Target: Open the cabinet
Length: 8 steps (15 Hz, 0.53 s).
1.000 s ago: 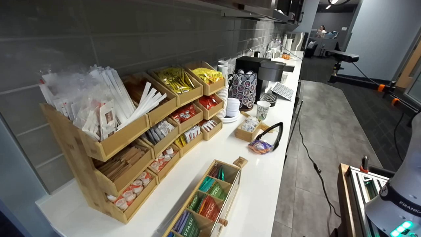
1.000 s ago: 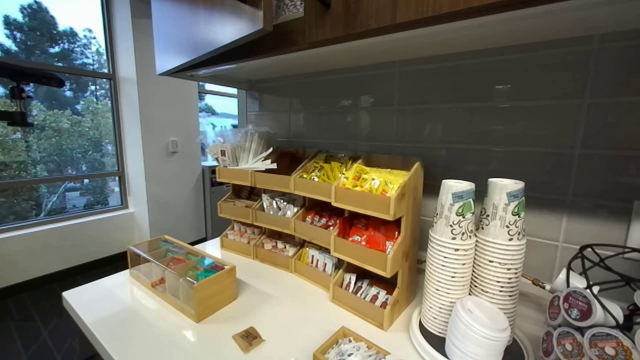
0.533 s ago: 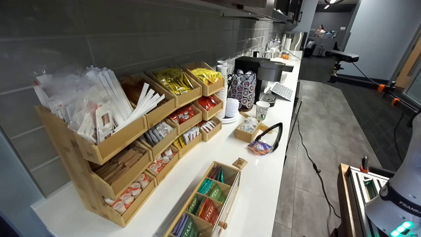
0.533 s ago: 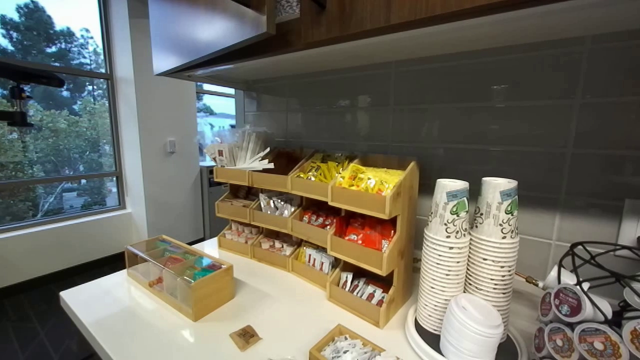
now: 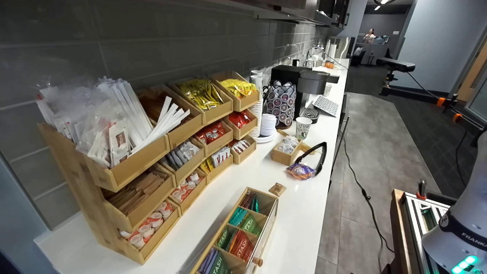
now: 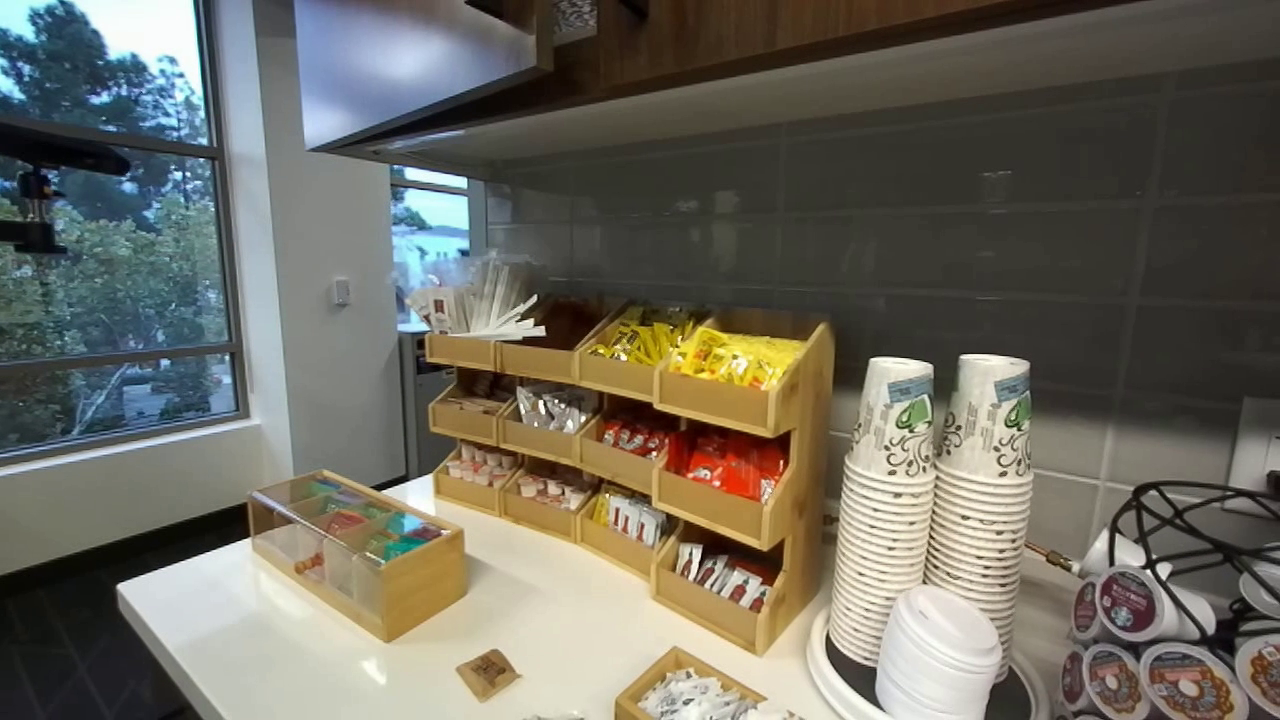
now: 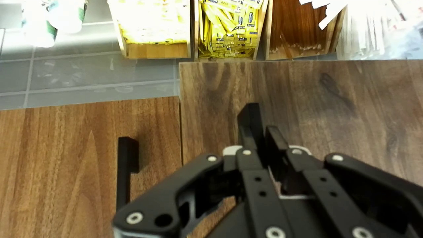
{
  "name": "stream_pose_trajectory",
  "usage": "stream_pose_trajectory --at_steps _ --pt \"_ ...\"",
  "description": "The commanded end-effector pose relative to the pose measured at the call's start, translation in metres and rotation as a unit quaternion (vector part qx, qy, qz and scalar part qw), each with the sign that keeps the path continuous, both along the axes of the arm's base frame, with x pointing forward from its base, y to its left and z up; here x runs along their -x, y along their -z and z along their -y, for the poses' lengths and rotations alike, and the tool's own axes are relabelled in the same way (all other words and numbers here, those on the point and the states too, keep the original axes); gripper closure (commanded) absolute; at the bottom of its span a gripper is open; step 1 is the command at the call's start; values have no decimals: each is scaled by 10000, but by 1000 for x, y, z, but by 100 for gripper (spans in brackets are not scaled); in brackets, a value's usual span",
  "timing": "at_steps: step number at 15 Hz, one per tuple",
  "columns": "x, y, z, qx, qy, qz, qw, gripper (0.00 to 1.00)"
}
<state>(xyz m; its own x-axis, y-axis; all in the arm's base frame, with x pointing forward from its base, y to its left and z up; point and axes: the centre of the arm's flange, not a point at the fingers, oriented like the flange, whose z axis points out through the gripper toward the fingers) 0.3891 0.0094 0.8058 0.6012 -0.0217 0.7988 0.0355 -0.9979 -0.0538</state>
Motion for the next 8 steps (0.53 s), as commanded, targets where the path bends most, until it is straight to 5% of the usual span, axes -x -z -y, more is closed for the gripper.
stream_pose_trajectory --at_steps 1,8 --pt "-7 15 -73 -316 -551 -382 9973 96" --pt "3 15 -46 -350 -634 -254 9971 96"
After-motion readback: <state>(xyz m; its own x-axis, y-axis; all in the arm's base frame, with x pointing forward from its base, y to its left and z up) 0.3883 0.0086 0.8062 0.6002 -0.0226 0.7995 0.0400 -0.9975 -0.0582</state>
